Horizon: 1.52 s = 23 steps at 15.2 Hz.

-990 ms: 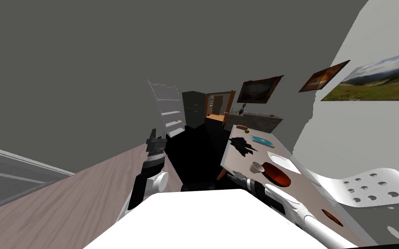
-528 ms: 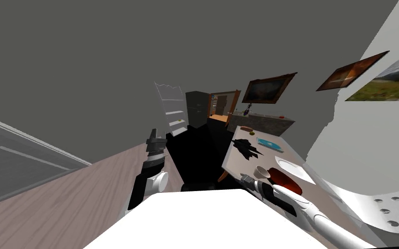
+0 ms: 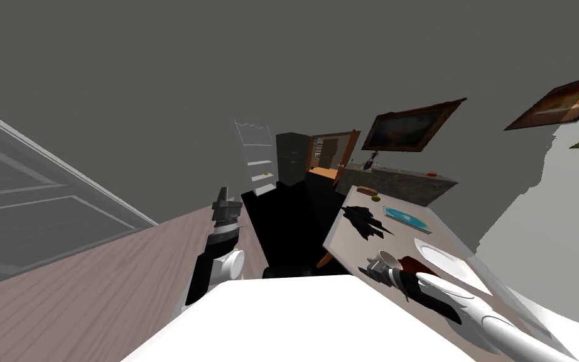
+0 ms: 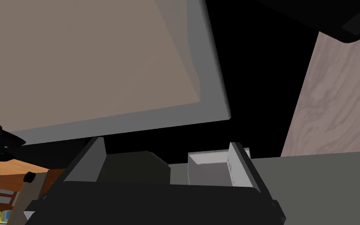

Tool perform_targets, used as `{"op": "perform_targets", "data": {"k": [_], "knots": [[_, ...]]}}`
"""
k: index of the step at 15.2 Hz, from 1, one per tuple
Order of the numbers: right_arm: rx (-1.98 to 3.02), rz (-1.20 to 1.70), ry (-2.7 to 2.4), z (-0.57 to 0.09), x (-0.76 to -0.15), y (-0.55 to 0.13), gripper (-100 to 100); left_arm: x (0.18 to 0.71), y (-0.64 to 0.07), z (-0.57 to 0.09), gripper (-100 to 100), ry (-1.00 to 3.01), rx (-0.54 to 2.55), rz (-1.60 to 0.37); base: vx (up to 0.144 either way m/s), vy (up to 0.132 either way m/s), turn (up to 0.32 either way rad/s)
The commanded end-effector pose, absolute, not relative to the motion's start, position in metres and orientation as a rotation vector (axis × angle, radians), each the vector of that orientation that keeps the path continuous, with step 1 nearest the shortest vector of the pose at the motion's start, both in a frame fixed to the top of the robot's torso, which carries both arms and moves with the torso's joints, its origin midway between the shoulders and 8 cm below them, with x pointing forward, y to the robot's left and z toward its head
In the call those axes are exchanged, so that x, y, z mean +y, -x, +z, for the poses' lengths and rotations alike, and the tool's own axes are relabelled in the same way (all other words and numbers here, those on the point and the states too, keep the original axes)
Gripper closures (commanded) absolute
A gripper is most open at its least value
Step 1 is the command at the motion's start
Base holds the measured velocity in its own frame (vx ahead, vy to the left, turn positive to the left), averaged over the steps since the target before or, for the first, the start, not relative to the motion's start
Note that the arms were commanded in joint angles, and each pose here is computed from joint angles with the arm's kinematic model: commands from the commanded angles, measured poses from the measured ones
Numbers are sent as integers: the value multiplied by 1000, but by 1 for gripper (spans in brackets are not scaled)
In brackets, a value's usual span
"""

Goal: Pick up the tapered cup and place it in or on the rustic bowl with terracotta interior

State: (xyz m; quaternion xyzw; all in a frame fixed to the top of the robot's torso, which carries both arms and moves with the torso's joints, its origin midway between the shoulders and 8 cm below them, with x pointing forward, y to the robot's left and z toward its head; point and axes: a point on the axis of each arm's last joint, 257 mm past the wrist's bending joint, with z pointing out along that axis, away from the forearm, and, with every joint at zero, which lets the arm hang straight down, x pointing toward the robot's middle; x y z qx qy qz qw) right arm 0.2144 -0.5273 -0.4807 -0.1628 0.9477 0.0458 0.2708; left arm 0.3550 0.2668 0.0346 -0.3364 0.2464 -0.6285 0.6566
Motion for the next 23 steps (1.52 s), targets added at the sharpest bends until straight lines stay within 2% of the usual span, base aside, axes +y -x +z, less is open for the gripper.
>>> {"op": "perform_targets", "data": {"k": [1,7,10,12,17,18,23], "knots": [[2584,64,454,-477,-552,-207,-100,267,-355,35,0,762,558,-1424,-17,-84,196],[2732,-124,504,-474,-629,-148,-100,267,-355,35,0,762,558,-1424,-20,-111,235],[2757,-131,507,-478,-633,-135,-100,267,-355,35,0,762,558,-1424,2,-117,139],[2815,-121,510,-491,-632,-104,-100,267,-355,35,0,762,558,-1424,39,-96,151],[2795,-134,494,-499,-625,-115,-100,267,-355,35,0,762,558,-1424,9,-40,69],[2795,-137,493,-500,-626,-115,100,267,-355,35,0,762,558,-1424,1,-8,3],[2795,-127,506,-490,-631,-115,100,267,-355,35,0,762,558,-1424,-1,4,-16]]}}
